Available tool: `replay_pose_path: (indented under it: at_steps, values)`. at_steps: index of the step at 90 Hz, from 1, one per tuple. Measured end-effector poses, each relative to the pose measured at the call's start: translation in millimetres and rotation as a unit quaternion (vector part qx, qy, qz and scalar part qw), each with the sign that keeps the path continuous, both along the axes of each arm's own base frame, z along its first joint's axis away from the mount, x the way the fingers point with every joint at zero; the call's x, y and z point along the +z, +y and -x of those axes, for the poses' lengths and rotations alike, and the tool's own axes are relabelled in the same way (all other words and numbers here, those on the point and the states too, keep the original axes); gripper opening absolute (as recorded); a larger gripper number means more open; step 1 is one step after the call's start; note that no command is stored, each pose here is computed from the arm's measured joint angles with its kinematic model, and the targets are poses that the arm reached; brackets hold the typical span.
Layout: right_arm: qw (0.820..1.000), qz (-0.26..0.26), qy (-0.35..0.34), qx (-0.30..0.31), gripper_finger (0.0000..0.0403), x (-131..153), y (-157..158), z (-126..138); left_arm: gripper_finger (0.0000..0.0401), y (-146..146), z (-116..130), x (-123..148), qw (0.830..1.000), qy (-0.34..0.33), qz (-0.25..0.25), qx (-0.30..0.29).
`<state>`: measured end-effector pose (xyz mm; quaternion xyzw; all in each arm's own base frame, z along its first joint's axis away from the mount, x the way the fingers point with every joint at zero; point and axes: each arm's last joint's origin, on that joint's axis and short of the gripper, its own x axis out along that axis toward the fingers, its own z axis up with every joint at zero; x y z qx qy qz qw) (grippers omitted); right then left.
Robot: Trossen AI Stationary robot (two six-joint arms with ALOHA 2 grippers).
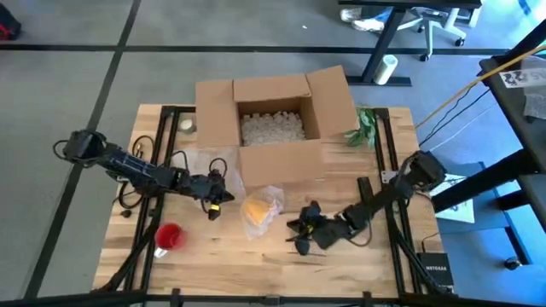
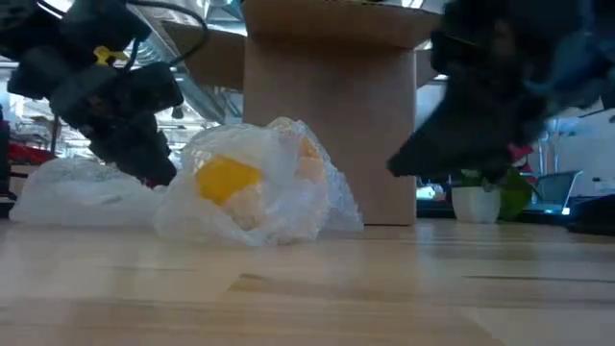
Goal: Wrap mug
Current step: Put the wrapped yellow mug into the cardboard box
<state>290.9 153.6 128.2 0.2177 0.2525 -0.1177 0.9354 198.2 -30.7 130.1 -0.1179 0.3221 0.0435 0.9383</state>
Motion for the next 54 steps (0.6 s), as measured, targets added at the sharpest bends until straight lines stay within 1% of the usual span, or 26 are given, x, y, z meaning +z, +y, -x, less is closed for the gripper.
replay_pose_path:
  at_steps: [12,19,31,35,43,54]
  values:
    - [1.0,0.002,0.0,-0.015,0.0,1,-11,-7,0.0,-3,-12,-3,0.999,0.019,-0.017,-0.027]
    - [1.0,-0.006,-0.009,-0.016,0.0,3,-14,-10,0.0,-6,-23,-3,0.998,0.026,-0.023,-0.045]
    - [0.999,-0.016,-0.033,-0.012,0.0,7,-15,-14,0.0,-13,-38,7,0.996,0.009,-0.049,-0.079]
    - [0.999,-0.019,-0.032,-0.012,0.0,5,-15,-15,0.0,-14,-40,9,0.994,0.01,-0.059,-0.087]
    - [0.999,-0.027,-0.023,-0.012,0.0,-3,-16,-18,0.0,-13,-42,11,0.994,0.017,-0.064,-0.085]
    - [0.999,-0.025,-0.016,-0.018,0.0,-10,-17,-37,0.0,-13,-40,8,0.994,0.033,-0.067,-0.083]
